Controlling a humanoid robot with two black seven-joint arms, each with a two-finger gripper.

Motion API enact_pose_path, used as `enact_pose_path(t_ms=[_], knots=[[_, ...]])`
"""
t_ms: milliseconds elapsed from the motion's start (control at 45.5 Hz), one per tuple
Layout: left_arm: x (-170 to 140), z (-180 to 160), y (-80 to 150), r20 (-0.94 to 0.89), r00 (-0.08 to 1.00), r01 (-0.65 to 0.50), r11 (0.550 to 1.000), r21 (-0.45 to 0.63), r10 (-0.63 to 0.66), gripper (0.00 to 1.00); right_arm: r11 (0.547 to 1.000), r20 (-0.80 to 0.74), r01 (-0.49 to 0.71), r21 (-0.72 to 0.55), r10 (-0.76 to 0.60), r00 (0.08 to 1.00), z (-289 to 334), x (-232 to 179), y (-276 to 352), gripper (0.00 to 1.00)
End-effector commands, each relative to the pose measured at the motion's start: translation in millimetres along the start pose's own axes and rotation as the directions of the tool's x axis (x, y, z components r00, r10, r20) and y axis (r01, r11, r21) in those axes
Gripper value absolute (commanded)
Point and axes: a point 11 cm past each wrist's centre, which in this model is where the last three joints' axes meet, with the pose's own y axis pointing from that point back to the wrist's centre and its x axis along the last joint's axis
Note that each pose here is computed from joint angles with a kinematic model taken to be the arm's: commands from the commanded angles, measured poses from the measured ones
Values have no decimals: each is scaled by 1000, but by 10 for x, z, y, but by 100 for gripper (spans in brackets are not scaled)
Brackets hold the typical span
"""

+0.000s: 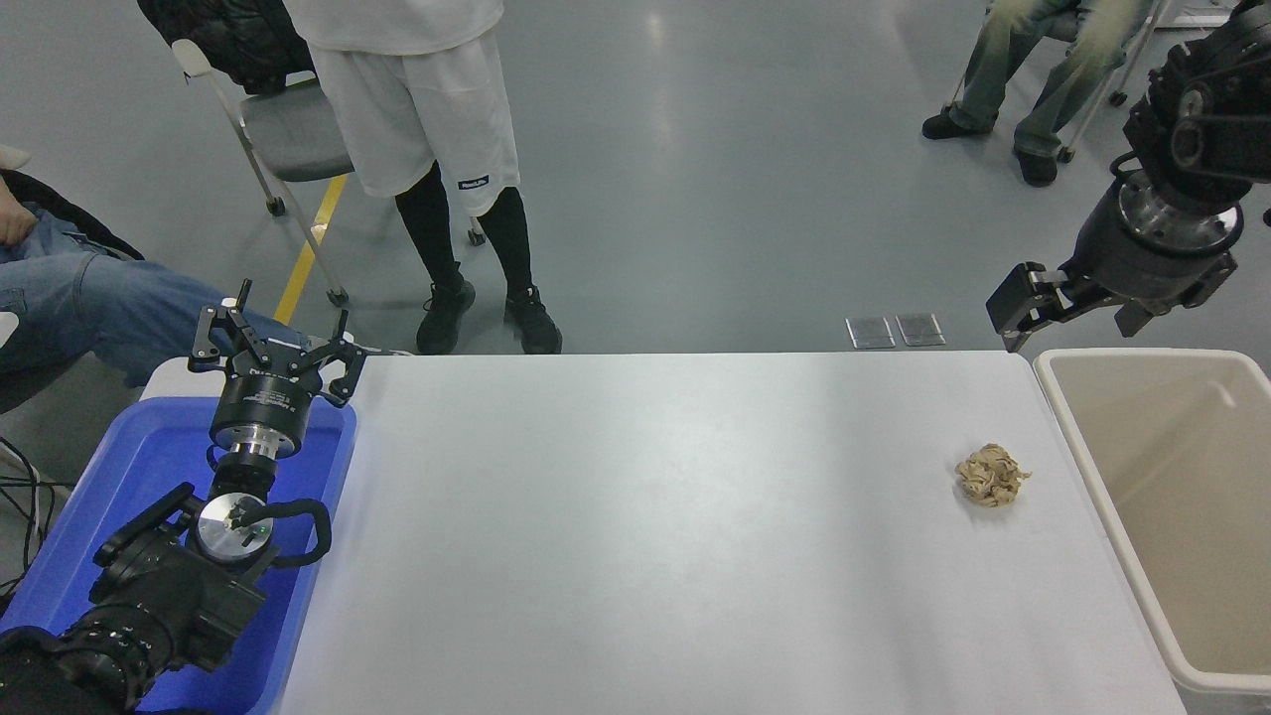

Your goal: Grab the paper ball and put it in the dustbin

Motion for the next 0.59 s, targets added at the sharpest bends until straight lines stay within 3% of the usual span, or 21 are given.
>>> enact_pose_path(t_ms=[0,308,571], knots=[[0,0,0,0,1000,0,1000,0,0,99,1000,38,10,-1,-10,999,78,-25,-46,100],[0,0,0,0,1000,0,1000,0,0,99,997,132,69,18,-71,989,364,-252,-279,100],[0,0,0,0,1000,0,1000,0,0,99,995,173,-84,56,73,982,333,-242,-693,100]])
